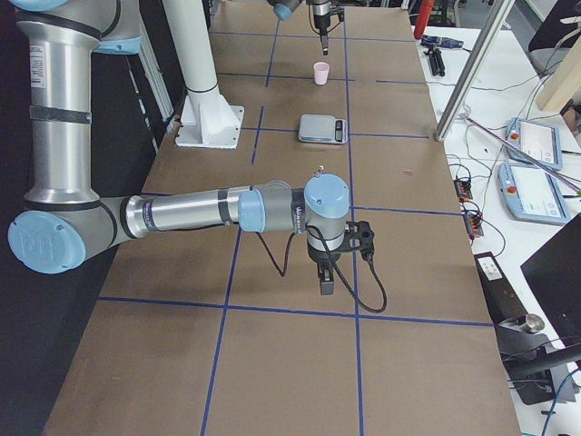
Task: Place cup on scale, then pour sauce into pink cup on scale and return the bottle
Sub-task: 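Move the left gripper down to the pink paper cup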
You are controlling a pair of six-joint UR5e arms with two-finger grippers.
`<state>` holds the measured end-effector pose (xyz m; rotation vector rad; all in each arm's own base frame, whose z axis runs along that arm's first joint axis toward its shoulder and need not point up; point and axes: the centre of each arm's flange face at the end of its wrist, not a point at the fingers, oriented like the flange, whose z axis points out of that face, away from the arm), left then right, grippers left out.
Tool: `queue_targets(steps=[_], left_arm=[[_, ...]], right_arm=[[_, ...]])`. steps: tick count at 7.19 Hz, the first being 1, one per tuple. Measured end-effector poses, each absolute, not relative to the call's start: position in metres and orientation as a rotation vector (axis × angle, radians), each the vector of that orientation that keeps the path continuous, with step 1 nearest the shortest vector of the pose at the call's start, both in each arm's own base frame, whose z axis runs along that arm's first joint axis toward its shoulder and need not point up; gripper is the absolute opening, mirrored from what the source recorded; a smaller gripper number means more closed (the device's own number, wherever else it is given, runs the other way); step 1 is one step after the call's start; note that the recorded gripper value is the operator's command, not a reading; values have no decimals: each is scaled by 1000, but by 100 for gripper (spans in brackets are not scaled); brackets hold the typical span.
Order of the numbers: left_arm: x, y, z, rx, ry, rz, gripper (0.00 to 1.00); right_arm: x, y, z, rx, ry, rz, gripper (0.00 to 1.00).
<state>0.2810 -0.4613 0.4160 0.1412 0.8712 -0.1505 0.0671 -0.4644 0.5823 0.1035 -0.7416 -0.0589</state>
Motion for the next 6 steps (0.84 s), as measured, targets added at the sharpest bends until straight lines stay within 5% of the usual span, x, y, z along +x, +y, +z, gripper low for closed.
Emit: queue_targets(steps=[6], left_arm=[[322, -458, 431, 117, 855, -97, 100]], right_arm=[[67, -466, 579, 109, -743, -60, 100]])
